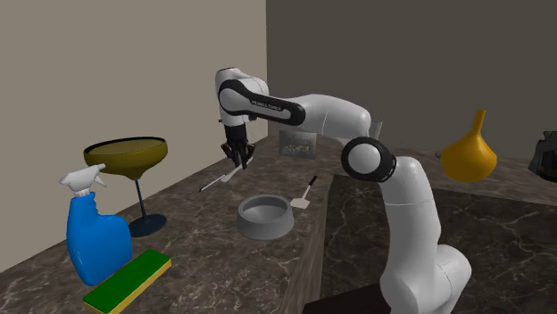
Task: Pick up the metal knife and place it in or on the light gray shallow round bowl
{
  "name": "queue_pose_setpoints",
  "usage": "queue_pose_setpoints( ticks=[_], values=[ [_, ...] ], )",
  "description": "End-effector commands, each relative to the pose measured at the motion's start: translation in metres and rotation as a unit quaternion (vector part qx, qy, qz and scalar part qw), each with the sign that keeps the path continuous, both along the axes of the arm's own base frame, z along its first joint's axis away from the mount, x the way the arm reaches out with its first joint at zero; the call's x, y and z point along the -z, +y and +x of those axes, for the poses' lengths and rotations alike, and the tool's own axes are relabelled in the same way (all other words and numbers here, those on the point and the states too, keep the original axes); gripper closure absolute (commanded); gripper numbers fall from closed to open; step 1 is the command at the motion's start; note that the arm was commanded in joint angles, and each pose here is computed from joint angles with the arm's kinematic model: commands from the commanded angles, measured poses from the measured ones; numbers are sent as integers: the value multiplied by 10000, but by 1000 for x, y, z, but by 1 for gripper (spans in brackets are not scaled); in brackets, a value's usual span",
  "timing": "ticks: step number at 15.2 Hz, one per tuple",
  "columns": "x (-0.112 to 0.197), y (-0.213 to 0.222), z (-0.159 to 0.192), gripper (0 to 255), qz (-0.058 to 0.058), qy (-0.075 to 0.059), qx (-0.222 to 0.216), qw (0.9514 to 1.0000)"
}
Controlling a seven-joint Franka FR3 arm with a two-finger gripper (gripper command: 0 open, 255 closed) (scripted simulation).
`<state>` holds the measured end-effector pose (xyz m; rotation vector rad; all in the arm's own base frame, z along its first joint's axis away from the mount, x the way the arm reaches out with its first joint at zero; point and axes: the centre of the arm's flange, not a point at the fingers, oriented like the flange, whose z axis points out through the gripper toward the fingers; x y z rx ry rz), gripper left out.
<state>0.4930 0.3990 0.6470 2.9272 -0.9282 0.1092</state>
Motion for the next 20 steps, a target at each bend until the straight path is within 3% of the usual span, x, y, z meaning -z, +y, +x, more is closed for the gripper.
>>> queue_pose_setpoints(
  ticks=[1,5,20],
  values=[
    [-11,-1,0,255,-2,2,2,10000],
    [-28,-1,0,255,-2,2,2,10000],
    [-33,-39,-194,255,-2,2,2,10000]
  ],
)
